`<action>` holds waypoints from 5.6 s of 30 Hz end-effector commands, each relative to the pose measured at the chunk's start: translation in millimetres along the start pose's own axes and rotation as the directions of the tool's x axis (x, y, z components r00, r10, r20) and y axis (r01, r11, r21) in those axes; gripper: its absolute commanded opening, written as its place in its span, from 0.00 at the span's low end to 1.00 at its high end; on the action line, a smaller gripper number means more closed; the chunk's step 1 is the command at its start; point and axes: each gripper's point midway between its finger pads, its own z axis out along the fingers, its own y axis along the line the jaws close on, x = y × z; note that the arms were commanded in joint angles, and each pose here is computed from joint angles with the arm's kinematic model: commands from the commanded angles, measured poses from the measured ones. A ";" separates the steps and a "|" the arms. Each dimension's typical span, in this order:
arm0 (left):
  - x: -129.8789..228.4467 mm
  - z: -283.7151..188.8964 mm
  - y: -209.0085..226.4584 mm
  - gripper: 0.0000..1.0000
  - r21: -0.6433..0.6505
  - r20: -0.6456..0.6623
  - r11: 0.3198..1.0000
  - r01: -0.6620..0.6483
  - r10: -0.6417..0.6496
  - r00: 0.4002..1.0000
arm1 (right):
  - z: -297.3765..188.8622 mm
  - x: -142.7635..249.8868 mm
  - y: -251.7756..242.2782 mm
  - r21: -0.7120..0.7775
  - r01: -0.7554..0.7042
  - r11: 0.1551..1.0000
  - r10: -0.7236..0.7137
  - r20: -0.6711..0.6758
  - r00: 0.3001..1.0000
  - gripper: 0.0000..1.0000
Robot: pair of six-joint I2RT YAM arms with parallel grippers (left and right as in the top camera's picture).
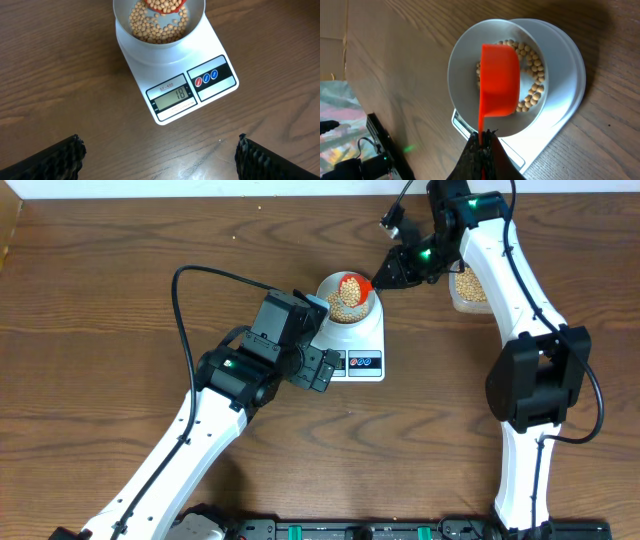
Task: Scoop item into bowl and weigh 50g on scale
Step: 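Tilt the scoop with the right gripper to pour soybeans into the bowl, then hold the scoop tilted over the bowl, shaking out more soybeans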
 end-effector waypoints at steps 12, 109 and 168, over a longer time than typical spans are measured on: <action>1.4 2.4 3.5 0.98 -0.015 -0.009 1.000 0.005 -0.005 1.000 | -28.8 -9.4 22.7 0.098 0.125 0.987 -0.130 0.048 0.990 0.01; 1.4 2.4 3.4 0.98 -0.015 -0.009 1.000 0.005 -0.005 1.000 | -20.7 -11.0 37.3 0.203 0.334 0.921 -0.340 -0.005 0.940 0.01; 1.4 2.4 3.4 0.98 -0.015 -0.009 1.000 0.004 -0.005 1.000 | -20.5 -11.2 37.6 0.197 0.527 0.826 -0.529 -0.047 0.847 0.01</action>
